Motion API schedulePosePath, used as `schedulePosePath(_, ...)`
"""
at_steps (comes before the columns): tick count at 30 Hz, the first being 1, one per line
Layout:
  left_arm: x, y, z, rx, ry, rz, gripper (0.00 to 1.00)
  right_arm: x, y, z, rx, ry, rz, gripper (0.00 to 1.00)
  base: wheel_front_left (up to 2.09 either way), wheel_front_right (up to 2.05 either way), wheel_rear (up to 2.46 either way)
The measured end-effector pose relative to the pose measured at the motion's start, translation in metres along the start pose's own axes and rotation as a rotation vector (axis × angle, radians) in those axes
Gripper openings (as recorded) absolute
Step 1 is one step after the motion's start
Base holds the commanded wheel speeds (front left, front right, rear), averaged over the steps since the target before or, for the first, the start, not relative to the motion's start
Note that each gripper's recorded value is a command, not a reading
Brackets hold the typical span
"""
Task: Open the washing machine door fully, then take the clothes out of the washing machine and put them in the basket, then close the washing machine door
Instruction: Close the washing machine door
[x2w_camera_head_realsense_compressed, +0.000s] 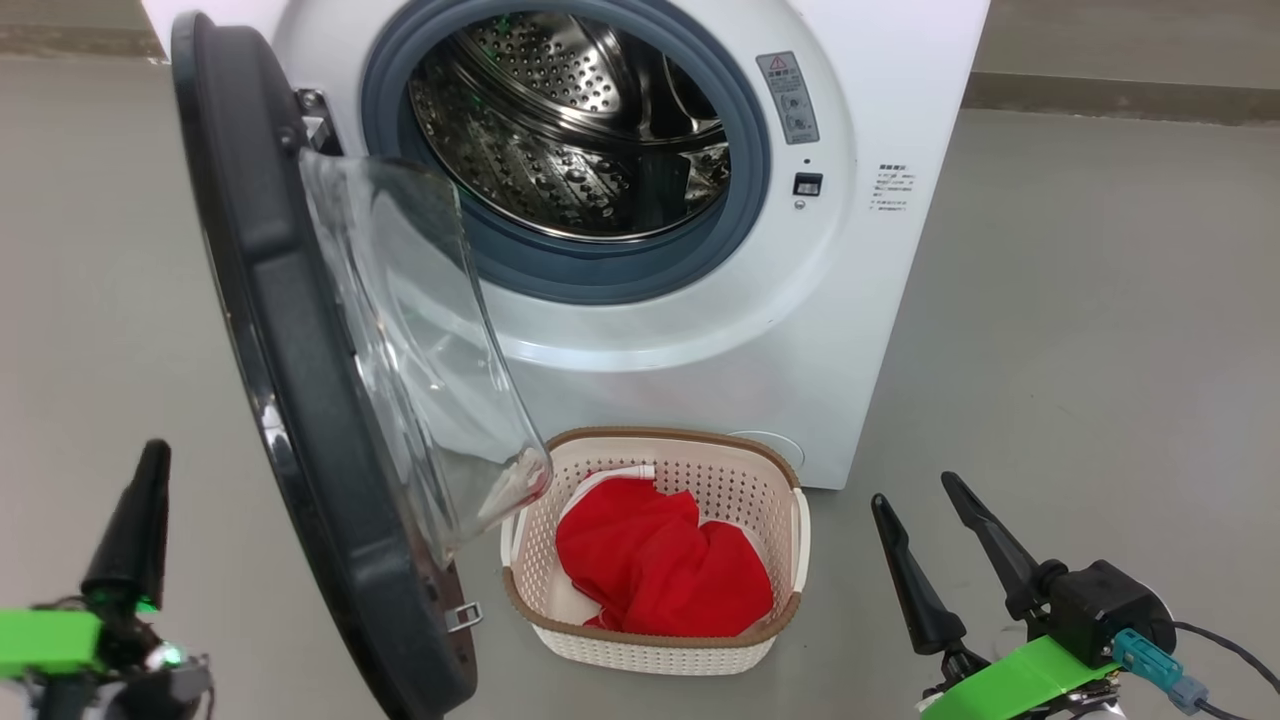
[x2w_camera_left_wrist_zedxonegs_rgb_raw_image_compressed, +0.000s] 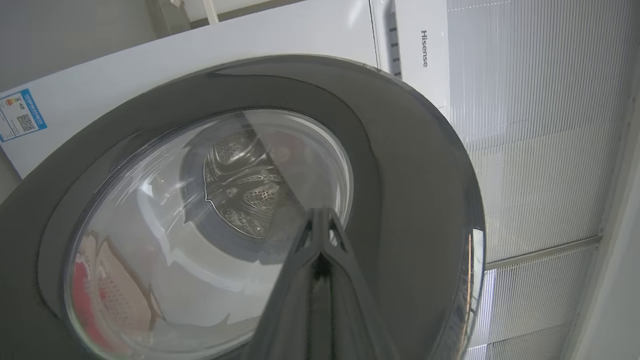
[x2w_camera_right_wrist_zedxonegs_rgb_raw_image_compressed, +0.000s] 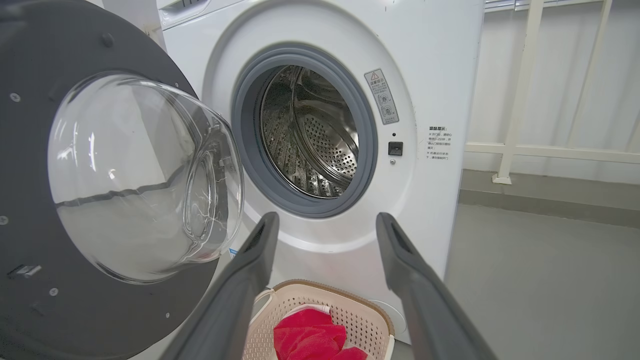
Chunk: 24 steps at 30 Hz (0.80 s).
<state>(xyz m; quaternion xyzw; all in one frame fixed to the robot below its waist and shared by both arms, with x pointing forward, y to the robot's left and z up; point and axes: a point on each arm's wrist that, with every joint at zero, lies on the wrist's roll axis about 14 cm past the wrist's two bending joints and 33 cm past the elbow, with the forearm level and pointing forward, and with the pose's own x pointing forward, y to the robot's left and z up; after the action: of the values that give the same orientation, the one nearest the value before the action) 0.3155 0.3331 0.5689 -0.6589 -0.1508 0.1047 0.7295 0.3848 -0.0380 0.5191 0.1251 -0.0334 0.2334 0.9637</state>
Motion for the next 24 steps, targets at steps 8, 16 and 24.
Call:
schedulePosePath(8,0.004,-0.043,-0.023,-0.112,0.238,-0.047,0.0,-0.004,-0.006,-0.002,0.009,0.004,-0.023,1.0,0.0,0.0,0.0)
schedulePosePath(16,0.005,-0.062,-0.051,-0.131,0.34,-0.085,0.0,-0.009,-0.011,-0.006,0.018,0.017,-0.041,1.0,0.0,0.0,0.0)
schedulePosePath(24,0.008,-0.059,-0.093,-0.178,0.424,-0.088,0.0,-0.018,-0.025,-0.007,0.02,0.02,-0.088,1.0,0.0,0.0,0.0)
